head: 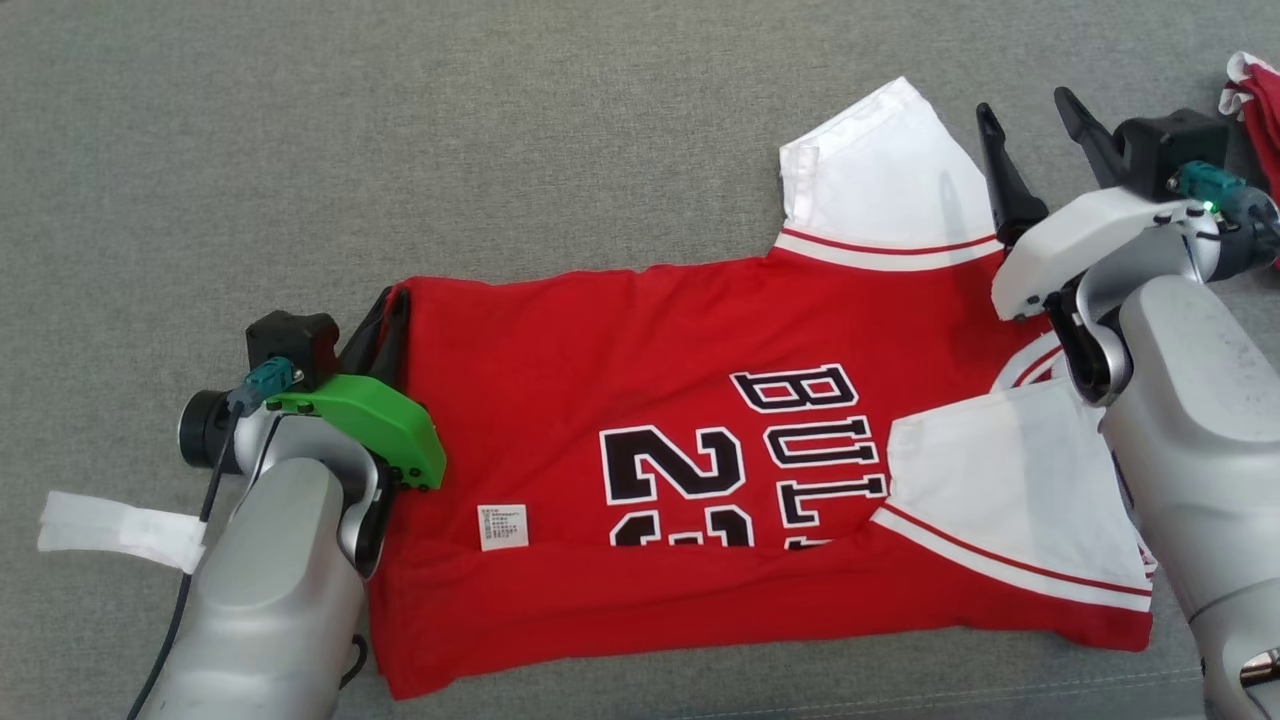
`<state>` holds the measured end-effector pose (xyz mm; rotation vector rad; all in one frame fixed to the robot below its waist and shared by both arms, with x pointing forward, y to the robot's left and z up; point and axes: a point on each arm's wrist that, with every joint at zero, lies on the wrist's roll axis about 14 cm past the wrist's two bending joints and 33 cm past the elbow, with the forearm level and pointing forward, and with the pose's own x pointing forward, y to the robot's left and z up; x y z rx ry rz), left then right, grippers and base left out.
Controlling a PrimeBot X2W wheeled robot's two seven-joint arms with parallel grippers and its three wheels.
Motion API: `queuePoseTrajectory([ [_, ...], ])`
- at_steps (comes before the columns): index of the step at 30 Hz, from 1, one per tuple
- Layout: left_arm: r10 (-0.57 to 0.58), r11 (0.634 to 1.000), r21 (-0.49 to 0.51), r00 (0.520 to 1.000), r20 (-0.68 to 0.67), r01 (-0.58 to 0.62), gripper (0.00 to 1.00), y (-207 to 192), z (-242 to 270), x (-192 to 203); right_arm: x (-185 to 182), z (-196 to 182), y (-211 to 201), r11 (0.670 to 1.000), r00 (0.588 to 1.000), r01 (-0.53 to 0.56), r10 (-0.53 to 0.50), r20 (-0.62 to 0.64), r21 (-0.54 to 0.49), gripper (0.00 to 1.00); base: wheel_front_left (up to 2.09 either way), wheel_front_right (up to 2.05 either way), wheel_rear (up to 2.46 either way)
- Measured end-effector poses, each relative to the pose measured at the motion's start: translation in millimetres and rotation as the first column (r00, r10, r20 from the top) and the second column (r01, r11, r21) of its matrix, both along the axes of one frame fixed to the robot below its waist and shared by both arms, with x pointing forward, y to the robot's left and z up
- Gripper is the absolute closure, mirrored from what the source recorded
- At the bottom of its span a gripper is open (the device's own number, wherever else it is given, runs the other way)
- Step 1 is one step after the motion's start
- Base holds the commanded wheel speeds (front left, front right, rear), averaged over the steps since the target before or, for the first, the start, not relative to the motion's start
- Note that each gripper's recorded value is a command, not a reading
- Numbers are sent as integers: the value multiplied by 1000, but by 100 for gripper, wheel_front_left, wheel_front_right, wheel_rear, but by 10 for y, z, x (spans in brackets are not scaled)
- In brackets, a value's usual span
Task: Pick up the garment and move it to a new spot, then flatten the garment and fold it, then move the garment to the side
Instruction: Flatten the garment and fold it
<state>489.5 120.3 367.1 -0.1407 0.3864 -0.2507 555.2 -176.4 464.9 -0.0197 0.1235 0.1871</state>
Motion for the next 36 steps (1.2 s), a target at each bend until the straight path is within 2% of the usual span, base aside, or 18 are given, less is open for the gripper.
queuePoseTrajectory([
  [7, -14, 1000, -12, 999, 50, 14, 100, -44, 139, 9, 267, -246, 78, 1000, 982, -14, 10, -186, -24, 0, 0, 0, 0],
  [14, -7, 1000, -23, 997, 79, 8, 100, -28, 222, 42, 418, -592, 163, 998, 933, -35, 12, -361, -57, 0, 0, 0, 0],
  [22, 7, 1000, -27, 998, 65, -5, 100, 32, 152, 37, 595, -877, 330, 996, 888, -67, 29, -460, -66, 0, 0, 0, 0],
  [23, 9, 1000, -26, 998, 62, -7, 100, 42, 139, 32, 612, -893, 350, 996, 885, -69, 32, -465, -64, 9, 0, 0, 0],
  [24, 10, 1000, -25, 998, 60, -9, 100, 51, 128, 28, 620, -913, 373, 995, 881, -74, 35, -471, -63, 43, 0, 0, 0],
  [26, 12, 1000, -25, 998, 58, -11, 100, 59, 121, 25, 625, -928, 396, 995, 879, -80, 41, -474, -63, 97, 0, 0, 0],
  [27, 13, 1000, -25, 998, 57, -11, 100, 62, 116, 23, 631, -934, 410, 995, 879, -84, 44, -475, -63, 100, 0, 0, 0],
  [30, 15, 999, -34, 998, 59, -13, 100, 46, 128, 34, 622, -929, 446, 994, 879, -92, 54, -473, -58, 100, 0, 0, 0],
  [36, 21, 999, -46, 997, 77, -18, 100, 30, 207, 59, 619, -778, 328, 996, 908, -69, 37, -417, -62, 100, 0, 0, 0],
])
